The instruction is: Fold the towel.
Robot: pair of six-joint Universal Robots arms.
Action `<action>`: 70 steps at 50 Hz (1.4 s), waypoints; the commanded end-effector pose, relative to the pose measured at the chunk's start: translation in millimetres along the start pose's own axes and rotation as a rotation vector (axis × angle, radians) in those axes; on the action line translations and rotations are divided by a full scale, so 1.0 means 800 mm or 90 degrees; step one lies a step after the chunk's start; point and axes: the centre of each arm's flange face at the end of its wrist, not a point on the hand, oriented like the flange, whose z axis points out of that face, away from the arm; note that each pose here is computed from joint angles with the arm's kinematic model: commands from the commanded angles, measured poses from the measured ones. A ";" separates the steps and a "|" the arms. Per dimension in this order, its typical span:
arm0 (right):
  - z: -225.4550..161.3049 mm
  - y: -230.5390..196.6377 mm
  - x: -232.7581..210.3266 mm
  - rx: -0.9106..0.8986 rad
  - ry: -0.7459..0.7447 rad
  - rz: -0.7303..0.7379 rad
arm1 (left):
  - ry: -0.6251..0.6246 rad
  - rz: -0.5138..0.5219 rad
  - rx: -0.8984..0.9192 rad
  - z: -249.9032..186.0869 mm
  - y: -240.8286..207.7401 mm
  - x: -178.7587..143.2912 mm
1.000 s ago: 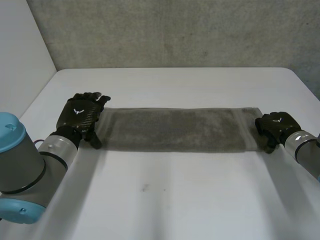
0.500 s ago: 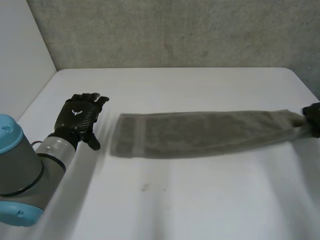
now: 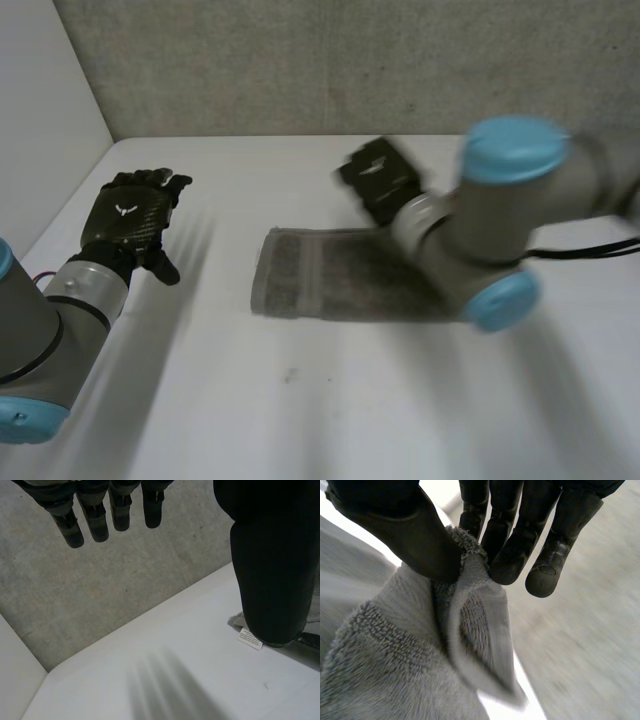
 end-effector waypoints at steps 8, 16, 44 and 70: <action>0.000 0.001 -0.161 0.019 -0.154 -0.027 | -0.001 0.002 0.008 -0.002 0.005 0.001; -0.013 -0.004 -0.061 -0.024 -0.058 0.021 | 0.002 0.002 0.005 -0.003 0.007 0.002; -0.088 0.149 0.045 -0.226 0.079 0.099 | 0.025 0.003 0.002 -0.008 0.009 0.018; -0.018 -0.025 -0.101 -0.005 -0.189 0.106 | 0.008 -0.106 0.085 0.013 -0.055 0.002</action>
